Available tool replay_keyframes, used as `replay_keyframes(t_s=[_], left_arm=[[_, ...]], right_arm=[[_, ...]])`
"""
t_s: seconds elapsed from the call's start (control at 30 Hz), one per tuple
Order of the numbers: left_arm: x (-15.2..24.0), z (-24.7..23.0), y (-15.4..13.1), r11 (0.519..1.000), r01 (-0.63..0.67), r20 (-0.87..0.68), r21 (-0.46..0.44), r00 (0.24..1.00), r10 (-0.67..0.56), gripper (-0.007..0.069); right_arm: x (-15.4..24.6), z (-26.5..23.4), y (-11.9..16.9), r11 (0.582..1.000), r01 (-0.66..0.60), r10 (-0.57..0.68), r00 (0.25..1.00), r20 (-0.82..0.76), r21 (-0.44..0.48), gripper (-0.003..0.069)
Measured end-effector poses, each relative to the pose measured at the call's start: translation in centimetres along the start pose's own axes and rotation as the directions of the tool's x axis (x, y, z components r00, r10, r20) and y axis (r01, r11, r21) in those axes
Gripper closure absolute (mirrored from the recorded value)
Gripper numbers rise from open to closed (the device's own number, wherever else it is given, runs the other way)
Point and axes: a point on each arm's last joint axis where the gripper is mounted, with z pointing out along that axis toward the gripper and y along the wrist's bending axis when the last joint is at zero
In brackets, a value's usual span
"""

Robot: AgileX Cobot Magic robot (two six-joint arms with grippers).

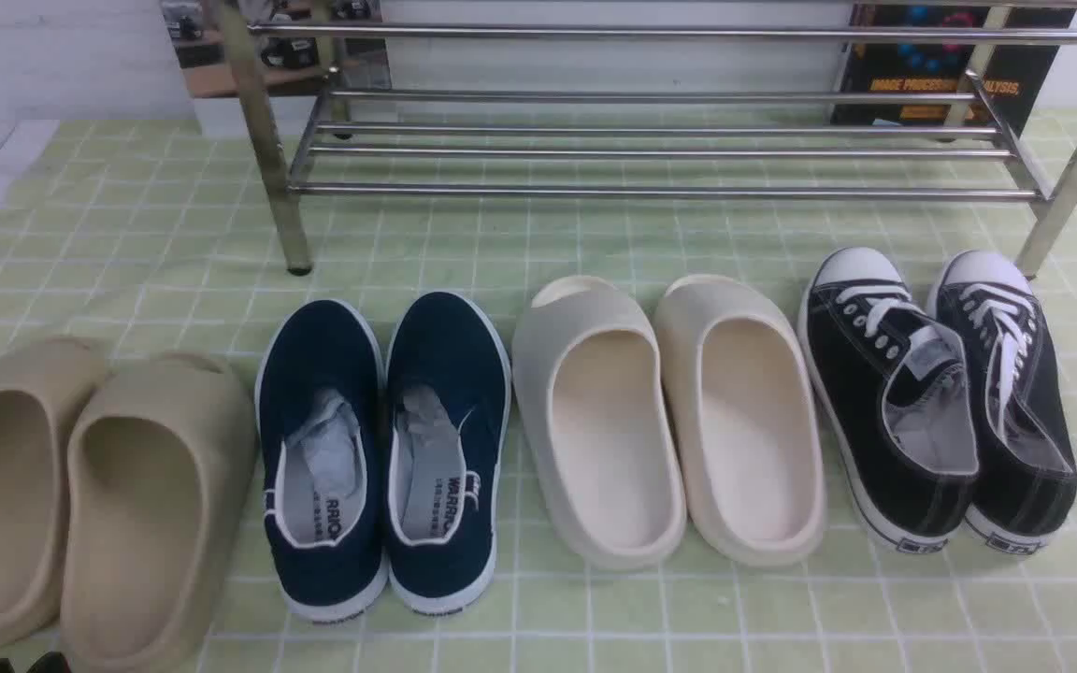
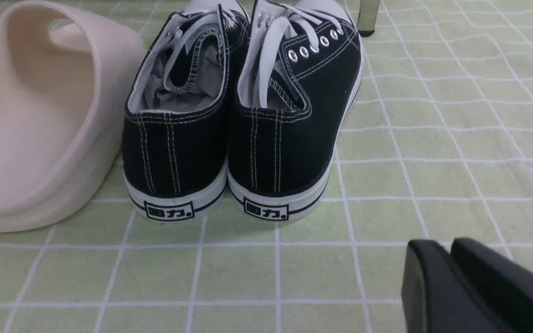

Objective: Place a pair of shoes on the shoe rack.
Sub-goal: Use the right arm to grab the shoe closest to it

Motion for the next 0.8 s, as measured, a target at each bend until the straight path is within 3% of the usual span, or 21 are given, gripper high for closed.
replay_keyframes(t_s=[0.8], left_arm=[[0.00, 0.00, 0.00, 1.000, 0.000, 0.000, 0.000, 1.000, 0.000, 0.0386]], right_arm=[[0.00, 0.00, 0.00, 1.000, 0.001, -0.001, 1.000, 0.000, 0.000, 0.0527]])
